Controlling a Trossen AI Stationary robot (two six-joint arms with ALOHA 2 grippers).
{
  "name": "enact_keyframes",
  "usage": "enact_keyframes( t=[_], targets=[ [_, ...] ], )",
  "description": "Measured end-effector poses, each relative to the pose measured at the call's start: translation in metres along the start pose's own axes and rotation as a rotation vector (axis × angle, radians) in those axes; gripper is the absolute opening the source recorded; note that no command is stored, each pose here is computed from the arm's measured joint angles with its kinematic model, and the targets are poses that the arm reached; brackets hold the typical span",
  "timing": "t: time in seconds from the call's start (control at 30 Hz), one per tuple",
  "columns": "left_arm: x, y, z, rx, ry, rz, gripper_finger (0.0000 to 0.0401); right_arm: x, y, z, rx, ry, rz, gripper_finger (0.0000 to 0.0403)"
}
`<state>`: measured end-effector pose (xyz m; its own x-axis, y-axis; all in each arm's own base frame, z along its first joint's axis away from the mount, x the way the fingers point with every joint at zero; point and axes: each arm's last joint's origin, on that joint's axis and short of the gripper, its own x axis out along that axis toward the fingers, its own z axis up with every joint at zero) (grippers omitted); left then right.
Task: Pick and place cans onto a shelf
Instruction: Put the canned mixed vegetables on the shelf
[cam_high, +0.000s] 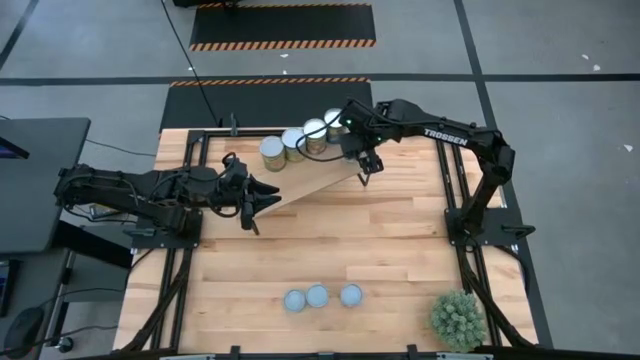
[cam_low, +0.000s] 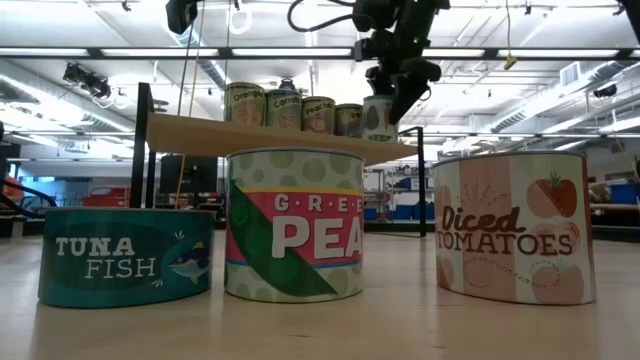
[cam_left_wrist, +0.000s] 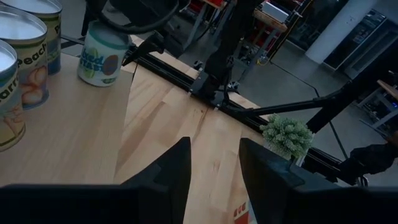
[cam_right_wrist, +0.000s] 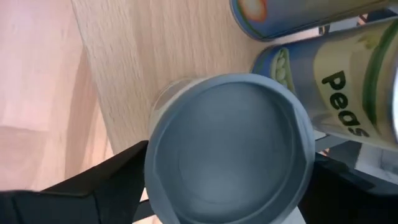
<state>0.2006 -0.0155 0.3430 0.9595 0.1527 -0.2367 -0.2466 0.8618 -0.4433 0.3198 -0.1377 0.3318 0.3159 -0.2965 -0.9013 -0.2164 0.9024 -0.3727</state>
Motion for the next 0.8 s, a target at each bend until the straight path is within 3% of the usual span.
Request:
enact_keyframes(
  t=[0.37,0.8],
  targets=[
    [0.0,-0.001,-0.001,-0.003,0.022,-0.036,0.0141,-0.002,0.01,0.01,-0.113,-0.032,0.009,0.0357],
    [0.0,-0.002,-0.001,-0.017,0.031,-0.052,0.0141,-0.003,0.009,0.013,-0.095,-0.032,-0.037,0.0365]
  ],
)
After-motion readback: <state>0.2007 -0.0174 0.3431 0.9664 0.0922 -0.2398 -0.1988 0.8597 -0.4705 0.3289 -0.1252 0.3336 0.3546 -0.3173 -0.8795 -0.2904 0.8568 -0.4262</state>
